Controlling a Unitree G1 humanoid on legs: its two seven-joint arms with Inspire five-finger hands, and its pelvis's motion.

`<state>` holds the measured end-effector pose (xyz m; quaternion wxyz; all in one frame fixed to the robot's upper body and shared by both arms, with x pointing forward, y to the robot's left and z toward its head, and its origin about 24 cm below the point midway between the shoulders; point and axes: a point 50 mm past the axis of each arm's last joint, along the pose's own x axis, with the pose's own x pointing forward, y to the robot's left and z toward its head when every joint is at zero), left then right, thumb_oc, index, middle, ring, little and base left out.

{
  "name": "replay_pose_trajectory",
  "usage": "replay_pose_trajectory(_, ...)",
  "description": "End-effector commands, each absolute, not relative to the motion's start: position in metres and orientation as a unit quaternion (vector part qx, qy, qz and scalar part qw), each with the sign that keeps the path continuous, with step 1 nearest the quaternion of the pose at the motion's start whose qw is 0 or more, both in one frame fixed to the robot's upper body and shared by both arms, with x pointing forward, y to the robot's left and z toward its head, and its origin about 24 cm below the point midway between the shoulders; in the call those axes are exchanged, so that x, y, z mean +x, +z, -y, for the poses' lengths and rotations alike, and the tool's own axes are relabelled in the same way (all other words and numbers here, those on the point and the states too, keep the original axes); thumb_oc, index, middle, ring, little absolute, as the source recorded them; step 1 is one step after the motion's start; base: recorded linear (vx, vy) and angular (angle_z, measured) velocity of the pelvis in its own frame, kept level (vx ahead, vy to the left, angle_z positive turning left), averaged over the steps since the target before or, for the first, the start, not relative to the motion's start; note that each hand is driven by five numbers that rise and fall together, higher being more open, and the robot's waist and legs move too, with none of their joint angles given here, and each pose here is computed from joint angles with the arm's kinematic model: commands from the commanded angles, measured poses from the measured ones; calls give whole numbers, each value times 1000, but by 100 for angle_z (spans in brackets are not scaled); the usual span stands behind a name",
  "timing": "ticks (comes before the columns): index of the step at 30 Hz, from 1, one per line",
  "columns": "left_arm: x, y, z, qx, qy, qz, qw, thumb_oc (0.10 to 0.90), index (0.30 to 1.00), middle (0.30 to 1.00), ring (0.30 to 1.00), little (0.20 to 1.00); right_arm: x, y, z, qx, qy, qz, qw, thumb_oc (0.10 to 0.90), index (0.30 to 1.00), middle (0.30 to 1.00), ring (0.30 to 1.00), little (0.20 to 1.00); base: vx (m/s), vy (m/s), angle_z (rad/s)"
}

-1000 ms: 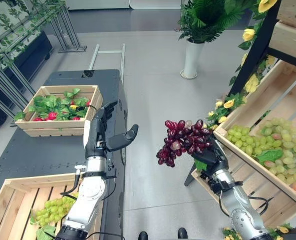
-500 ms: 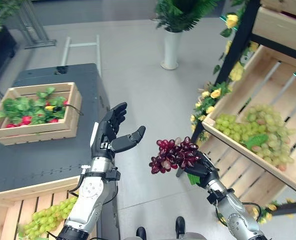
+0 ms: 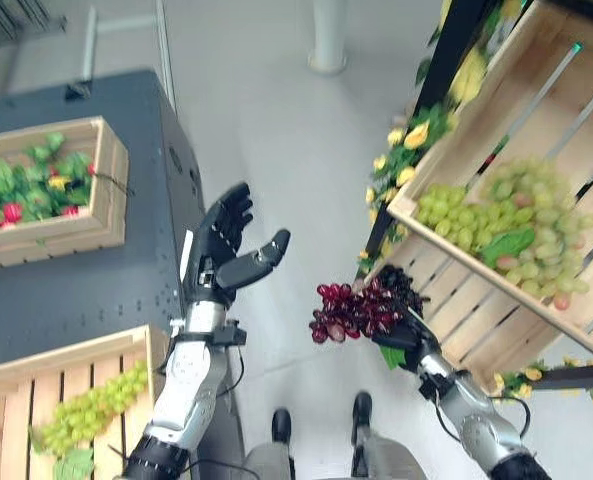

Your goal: Pick up the fruits from the basket on one side to the basket on the other side

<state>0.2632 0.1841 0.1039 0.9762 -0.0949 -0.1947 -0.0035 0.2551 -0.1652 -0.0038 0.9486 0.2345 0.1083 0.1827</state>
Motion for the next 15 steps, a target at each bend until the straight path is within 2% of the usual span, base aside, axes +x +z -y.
replay_pose_trajectory(1,265,157,-172,-120,-42,345,930,800,900,900,900,900,284,63,148,274,223,70,933,400,300,300,300,300,-161,7,8)
replay_pose_trajectory(7,271,177,-158,-142,-59,396,905,800,900,900,900,900,308,87,153,273,202,122,933,400,300,300,300,300,-172,0,15)
replay_pose_trajectory(15,275,181,-149,-161,-82,400,898,800,900,900,900,900,324,99,155,299,181,136,927,400,300,300,300,300,-35,-36,2)
